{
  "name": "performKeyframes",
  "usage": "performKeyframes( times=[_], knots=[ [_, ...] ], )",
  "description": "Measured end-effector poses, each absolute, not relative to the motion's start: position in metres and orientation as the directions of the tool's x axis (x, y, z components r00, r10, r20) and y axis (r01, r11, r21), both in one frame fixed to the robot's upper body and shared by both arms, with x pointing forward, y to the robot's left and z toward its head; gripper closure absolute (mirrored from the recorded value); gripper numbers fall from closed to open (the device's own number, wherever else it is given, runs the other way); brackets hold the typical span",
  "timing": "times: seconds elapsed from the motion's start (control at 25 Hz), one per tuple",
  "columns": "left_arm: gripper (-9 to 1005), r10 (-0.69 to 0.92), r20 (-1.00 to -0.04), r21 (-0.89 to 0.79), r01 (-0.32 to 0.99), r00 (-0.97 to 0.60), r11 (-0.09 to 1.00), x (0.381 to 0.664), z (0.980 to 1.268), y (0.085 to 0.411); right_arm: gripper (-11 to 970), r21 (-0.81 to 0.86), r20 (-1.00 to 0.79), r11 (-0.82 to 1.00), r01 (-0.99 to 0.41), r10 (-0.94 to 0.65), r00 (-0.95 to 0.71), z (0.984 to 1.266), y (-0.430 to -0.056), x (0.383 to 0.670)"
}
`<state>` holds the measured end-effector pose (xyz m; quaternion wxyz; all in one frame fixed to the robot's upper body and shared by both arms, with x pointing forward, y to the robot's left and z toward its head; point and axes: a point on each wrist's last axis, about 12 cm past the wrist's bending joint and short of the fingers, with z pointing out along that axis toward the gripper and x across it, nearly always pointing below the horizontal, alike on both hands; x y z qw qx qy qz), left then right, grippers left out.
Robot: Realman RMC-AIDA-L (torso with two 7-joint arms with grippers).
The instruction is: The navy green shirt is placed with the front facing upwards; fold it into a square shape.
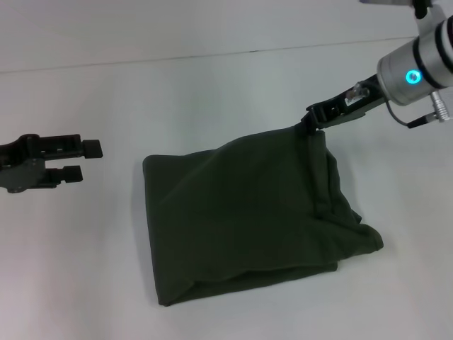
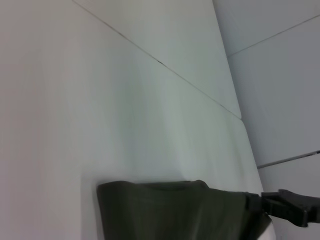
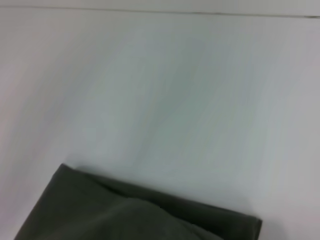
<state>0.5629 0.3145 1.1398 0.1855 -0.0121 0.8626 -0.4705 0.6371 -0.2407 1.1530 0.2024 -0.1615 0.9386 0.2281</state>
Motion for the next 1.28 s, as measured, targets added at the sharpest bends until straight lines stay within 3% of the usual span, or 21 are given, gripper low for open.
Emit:
performKeyframes(
  times=[0.56,1.0,1.28],
  knots=[
    [184,-0.194,-0.302,-0.820,0.151,-0.933,0.553,0.562,1.138,0.313,910,0.359,-0.484,0.869,-0.341,-0.139,-0.864,1.147,-0.247,0.644],
    [185,-0.195,-0.301,-0.819,0.148,-0.934,0.555,0.561,1.137,0.313,477,0.372,-0.471,0.863,-0.342,-0.142,-0.871,1.152,-0.250,0.644],
    [185,-0.200,-0.306,-0.819,0.150,-0.931,0.553,0.563,1.138,0.313,461,0.398,-0.398,0.852,-0.340,-0.174,-0.901,1.152,-0.253,0.634]
  ],
)
